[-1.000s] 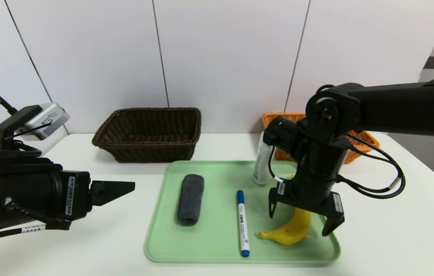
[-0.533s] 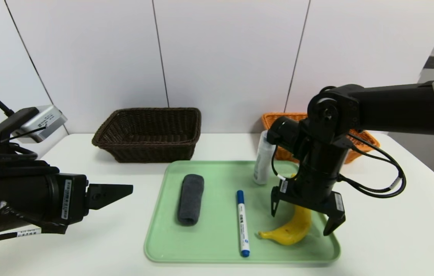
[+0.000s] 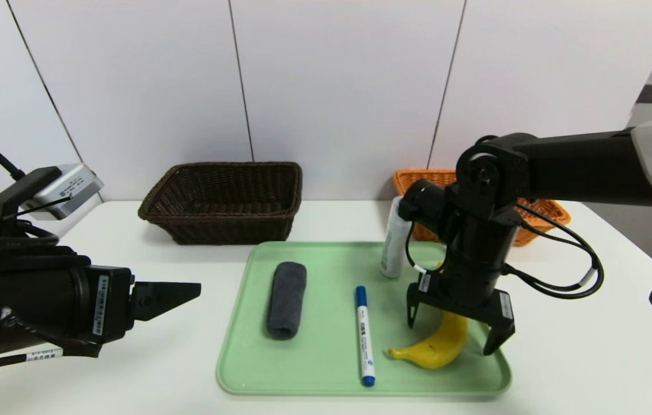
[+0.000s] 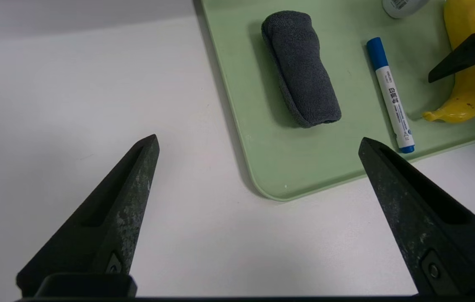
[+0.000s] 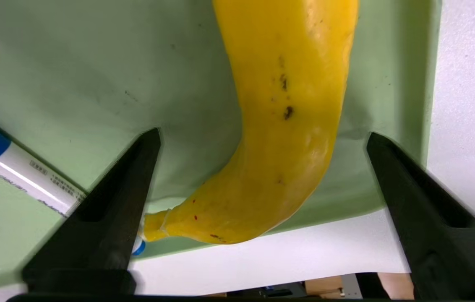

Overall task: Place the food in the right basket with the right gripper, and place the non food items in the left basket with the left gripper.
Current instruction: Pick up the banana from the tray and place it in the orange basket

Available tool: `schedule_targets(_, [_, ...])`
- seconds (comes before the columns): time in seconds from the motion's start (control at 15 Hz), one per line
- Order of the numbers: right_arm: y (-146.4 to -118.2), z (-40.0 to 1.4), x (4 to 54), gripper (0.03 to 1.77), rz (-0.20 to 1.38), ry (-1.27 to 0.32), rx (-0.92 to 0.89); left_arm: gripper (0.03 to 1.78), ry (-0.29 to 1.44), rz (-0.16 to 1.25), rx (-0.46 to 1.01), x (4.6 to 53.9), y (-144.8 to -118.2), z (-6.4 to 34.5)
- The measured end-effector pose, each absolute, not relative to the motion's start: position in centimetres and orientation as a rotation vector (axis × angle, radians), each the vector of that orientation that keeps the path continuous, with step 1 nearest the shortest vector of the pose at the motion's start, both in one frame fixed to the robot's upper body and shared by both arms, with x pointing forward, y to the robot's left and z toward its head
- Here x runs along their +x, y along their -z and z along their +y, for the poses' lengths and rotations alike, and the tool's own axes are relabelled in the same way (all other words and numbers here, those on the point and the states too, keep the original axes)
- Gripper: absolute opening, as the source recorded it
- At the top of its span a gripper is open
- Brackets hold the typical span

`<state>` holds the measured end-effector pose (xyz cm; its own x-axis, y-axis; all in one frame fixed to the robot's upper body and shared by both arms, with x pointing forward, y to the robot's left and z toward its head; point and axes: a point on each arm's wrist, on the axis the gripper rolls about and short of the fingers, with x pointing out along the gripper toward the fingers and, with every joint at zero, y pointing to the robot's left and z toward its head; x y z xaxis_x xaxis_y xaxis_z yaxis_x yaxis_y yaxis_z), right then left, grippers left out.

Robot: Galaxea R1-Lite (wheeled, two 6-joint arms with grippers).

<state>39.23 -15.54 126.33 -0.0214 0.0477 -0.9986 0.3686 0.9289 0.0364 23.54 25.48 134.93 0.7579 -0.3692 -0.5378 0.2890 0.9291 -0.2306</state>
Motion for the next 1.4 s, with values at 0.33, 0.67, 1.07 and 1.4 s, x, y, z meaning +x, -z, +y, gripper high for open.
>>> schedule_targets(0.33, [-126.0,-15.5,39.3,0.88,1.588,0.267,0.330,1.69,0.358,0.620,-0.136,23.5,-134.8,25.5])
schedule_targets(0.67, [-126.3,-15.6,39.3,0.50,1.582,0.267,0.336,1.69,0.356,0.632,-0.134,23.5,-134.4,25.5])
schedule_targets(1.07, [-128.6,-16.2,38.4,0.50,1.536,0.225,0.373,1.69,0.355,0.634,-0.133,23.3,-134.2,25.6])
schedule_targets(1.4, [-133.0,-17.4,35.2,0.50,1.486,0.153,0.428,1.69,0.357,0.627,-0.134,23.1,-134.3,25.7])
